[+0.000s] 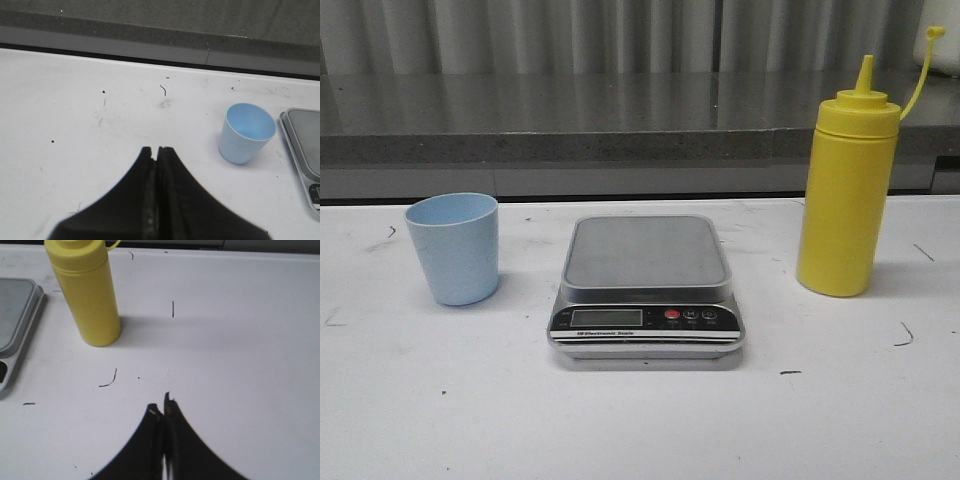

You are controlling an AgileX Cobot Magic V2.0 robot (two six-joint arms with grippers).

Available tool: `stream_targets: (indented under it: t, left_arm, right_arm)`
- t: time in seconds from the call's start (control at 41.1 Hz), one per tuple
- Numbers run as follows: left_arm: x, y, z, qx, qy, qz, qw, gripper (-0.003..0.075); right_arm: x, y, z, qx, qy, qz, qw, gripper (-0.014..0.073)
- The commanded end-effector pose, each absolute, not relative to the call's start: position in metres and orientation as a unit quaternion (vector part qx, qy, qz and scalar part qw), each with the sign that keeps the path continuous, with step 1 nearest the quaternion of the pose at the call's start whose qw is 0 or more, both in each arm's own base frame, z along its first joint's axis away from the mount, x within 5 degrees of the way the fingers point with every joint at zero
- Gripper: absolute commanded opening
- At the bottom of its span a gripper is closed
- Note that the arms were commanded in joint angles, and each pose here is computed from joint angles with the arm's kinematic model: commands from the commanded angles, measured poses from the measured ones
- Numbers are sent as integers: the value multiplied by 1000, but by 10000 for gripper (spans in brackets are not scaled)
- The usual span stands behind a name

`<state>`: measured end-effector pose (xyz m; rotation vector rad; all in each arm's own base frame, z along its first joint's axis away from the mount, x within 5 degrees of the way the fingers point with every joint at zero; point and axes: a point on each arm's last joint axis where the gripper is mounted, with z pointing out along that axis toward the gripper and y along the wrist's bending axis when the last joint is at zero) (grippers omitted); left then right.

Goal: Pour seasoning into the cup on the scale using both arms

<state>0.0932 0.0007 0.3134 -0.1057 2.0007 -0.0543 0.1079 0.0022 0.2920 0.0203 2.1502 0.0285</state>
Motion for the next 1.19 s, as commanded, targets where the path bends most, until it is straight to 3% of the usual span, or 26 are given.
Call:
stream_targets:
  t: [0.0,0.122,0.219,0.316,0.365,0.852,1.169]
  left_arm:
    - [99,1,325,-42,824,-20,565,-18]
    - [102,2,322,-33,834,-10,551,80]
    - [102,0,320,-27,842,-13,539,263]
    - [107,-2,319,-18,847,-19,531,428]
    - [111,-5,320,-8,853,-22,522,461]
    - [210,-54,327,92,918,-48,383,461]
    - [283,-86,313,114,943,-42,310,461]
  right_arm:
    - [114,2,305,-7,864,0,504,47]
    - [114,2,305,-7,864,0,504,283]
    - [114,2,305,-7,864,0,504,458]
    - [114,2,305,-7,864,0,504,512]
    - [114,2,305,-7,864,0,504,509]
    - [114,2,305,-7,864,0,504,509]
    - [114,2,305,-7,864,0,504,509]
